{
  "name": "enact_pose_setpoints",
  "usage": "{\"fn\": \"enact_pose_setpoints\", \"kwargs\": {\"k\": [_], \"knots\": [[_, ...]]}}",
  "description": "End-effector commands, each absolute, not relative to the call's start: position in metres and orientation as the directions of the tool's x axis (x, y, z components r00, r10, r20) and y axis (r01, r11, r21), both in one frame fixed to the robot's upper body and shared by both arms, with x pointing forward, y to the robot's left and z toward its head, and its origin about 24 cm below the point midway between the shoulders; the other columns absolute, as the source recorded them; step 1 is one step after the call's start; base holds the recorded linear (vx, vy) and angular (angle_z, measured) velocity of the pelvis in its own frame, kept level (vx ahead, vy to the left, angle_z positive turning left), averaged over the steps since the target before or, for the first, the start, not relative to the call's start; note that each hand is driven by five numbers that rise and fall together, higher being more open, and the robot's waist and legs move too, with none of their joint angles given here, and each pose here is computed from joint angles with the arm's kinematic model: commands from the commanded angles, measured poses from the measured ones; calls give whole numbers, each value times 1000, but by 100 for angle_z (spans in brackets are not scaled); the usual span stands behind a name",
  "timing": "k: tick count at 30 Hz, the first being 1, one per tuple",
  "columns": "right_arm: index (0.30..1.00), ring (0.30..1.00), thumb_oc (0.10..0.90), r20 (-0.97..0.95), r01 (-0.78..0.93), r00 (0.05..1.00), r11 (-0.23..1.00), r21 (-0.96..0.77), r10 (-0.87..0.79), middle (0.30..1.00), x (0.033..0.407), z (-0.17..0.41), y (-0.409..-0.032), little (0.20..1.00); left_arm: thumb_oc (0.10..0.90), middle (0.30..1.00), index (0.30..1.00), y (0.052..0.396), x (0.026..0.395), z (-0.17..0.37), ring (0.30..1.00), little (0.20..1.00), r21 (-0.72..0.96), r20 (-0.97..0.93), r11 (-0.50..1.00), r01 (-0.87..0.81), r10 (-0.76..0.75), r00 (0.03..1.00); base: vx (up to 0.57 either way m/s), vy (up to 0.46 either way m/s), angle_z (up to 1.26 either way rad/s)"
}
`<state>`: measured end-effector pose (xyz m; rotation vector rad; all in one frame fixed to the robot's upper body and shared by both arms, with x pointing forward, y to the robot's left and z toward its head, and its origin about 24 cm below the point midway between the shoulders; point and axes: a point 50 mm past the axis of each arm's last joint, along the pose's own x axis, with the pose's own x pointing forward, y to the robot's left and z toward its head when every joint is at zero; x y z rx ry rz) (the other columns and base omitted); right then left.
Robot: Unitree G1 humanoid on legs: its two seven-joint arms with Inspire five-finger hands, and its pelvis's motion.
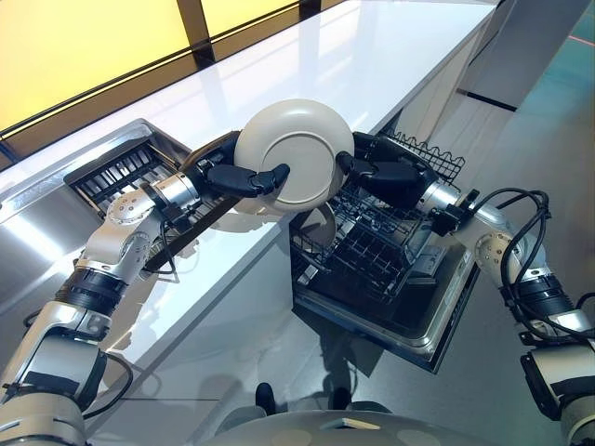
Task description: Pick up plates and place into dishwasher.
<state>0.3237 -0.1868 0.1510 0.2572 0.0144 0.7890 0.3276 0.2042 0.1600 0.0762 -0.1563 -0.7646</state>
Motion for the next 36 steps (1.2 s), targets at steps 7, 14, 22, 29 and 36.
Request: {"fn": "enact_pose_setpoints", "kwargs": {"k": [7, 14, 22, 29, 36], "knots": [[300, 300, 100, 548, -935, 351, 312, 168, 759, 300, 311, 230, -122, 200, 800, 900, 900, 172, 350, 217, 900, 900, 233, 270, 689, 686, -724, 635, 0, 0, 0], [300, 300, 100, 548, -921, 384, 347, 175, 743, 300, 312, 230, -132, 200, 800, 900, 900, 190, 349, 227, 900, 900, 277, 254, 728, 627, -685, 682, 0, 0, 0], [300, 300, 100, 550, -912, 403, 371, 175, 732, 300, 314, 231, -139, 200, 800, 900, 900, 215, 348, 229, 900, 900, 281, 237, 778, 562, -624, 745, 0, 0, 0], [300, 300, 100, 544, -903, 421, 393, 175, 726, 300, 315, 230, -146, 200, 800, 900, 900, 245, 346, 223, 900, 900, 274, 198, 832, 483, -540, 818, 0, 0, 0], [300, 300, 100, 519, -880, 463, 442, 174, 718, 300, 318, 228, -157, 200, 800, 900, 900, 293, 343, 228, 900, 900, 552, 173, 819, 156, -296, 939, -1, 1, 1]]}}
